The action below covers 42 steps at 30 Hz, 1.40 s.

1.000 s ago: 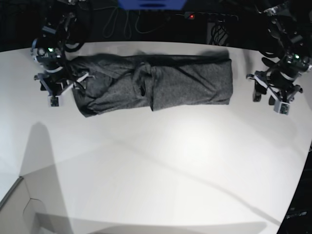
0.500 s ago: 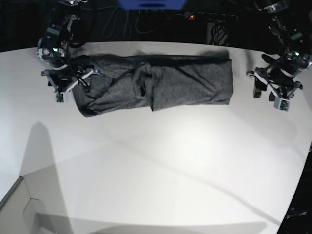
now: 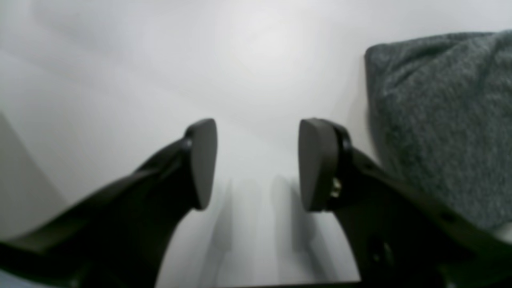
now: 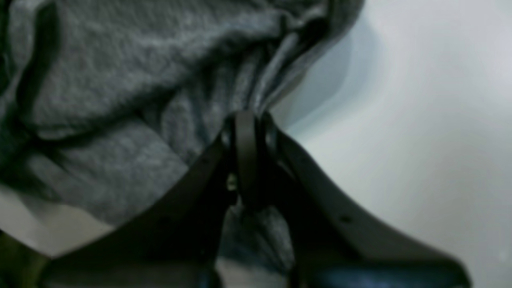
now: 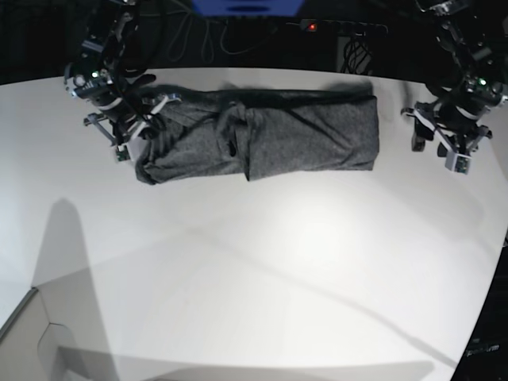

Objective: Layout the t-shirt on the table in an organized manner, then fold the t-shirt properly

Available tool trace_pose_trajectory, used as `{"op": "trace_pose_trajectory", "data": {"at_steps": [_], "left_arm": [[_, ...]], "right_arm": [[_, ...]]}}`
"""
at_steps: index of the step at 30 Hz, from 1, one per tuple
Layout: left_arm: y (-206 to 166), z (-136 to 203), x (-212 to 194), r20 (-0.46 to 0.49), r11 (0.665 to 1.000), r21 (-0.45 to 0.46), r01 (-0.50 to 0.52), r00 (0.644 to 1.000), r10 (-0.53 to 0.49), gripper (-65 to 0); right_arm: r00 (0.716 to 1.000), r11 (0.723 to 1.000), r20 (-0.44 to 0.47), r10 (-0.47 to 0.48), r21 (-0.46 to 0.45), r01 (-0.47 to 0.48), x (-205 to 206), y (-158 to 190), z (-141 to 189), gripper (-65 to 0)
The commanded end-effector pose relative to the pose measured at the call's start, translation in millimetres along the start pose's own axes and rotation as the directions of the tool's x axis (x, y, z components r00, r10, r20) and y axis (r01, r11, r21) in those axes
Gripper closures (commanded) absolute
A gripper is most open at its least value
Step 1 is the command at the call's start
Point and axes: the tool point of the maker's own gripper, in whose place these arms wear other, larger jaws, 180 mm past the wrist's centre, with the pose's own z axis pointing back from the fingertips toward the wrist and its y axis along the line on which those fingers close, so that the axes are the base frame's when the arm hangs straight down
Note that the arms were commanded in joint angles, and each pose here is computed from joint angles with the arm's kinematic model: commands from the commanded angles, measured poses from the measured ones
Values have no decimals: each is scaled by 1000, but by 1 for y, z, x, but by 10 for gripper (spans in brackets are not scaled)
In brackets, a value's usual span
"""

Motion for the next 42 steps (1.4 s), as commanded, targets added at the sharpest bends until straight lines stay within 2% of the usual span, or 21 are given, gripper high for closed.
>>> {"op": "trace_pose_trajectory", "data": {"at_steps": [1, 9, 15, 18, 22, 29, 35, 39, 42], "left_arm": [[5, 5, 8, 33, 1000, 11, 10, 999, -10, -322], [3, 7, -4, 5, 1000, 6, 8, 1000, -8, -322], [1, 8, -10, -7, 1000, 2, 7, 1000, -7, -322], [2, 8, -12, -16, 1000, 7, 12, 1000, -12, -322], [2, 9, -11, -14, 1000, 8, 15, 1000, -15, -322], [2, 10, -17, -30, 1000, 8, 13, 999, -13, -323], [-5, 8, -18, -26, 1000, -3, -3, 1000, 2, -323], [-6, 7, -17, -23, 1000, -6, -1, 1000, 1, -323], [-6, 7, -15, -20, 1000, -6, -2, 1000, 2, -323]], "right_arm": [[995, 1000, 99, 19, -8, -19, 28, -1, 10, 0], [983, 994, 161, 88, -84, -75, 63, -11, 40, 0], [971, 999, 236, 27, 19, -32, 69, 11, 50, 0], [966, 991, 258, 16, 124, -50, 70, 45, 48, 0], [959, 967, 283, 21, 237, -91, 76, 85, 49, 0], [936, 934, 346, 59, 312, -175, 99, 121, 52, 0], [904, 877, 415, 100, 392, -277, 122, 165, 59, 0], [876, 825, 466, 128, 440, -354, 134, 197, 67, 0], [859, 804, 492, 140, 449, -389, 142, 208, 71, 0]]}}
